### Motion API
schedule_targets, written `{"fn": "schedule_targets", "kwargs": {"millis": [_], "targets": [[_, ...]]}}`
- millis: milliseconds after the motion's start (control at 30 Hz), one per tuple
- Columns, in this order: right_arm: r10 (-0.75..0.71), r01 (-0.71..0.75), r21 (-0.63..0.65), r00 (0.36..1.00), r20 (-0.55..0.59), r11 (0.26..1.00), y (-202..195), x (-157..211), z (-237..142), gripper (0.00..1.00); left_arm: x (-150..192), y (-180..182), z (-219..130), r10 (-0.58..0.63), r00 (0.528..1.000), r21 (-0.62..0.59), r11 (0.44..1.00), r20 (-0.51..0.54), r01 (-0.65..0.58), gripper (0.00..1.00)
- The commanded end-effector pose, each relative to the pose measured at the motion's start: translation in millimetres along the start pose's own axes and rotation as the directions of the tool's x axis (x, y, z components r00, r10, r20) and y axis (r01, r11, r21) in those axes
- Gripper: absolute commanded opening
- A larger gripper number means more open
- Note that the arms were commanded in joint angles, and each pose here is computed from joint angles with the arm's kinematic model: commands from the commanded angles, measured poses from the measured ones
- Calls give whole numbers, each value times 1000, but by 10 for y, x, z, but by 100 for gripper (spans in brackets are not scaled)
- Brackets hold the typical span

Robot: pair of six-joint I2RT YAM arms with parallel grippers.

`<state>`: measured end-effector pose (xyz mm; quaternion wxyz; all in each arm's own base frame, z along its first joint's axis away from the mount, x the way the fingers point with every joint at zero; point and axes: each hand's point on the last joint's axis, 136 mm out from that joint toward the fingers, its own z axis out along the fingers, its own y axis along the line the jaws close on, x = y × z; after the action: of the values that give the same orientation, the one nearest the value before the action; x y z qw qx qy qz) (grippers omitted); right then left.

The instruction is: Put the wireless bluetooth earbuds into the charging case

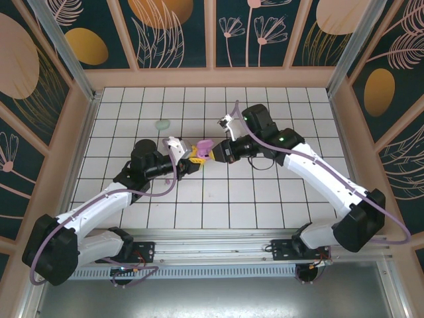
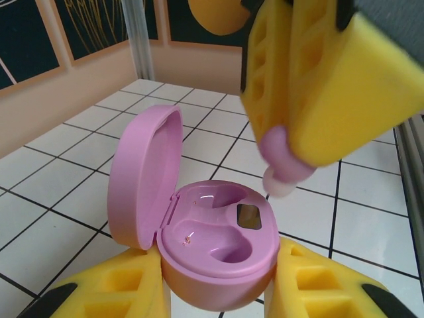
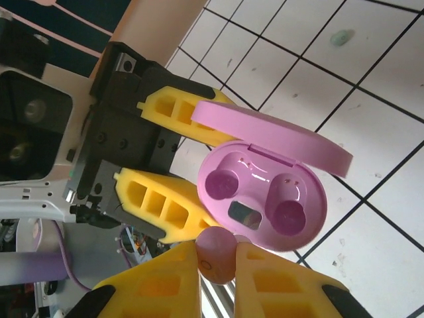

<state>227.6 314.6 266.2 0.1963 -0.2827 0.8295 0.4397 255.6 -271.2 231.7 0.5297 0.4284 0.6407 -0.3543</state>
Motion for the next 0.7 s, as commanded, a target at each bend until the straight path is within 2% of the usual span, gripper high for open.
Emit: {"fn": "schedule_targets", "kwargs": {"millis": [0, 667], "targets": [[-62, 63, -34, 998, 26, 997, 140, -153, -7, 15, -150, -76, -35, 15, 999, 29, 999, 30, -16, 2], [-112, 116, 42, 990, -88, 992, -42, 68, 11, 15, -223, -164, -56, 15, 999, 79, 997, 39, -18, 2]]}}
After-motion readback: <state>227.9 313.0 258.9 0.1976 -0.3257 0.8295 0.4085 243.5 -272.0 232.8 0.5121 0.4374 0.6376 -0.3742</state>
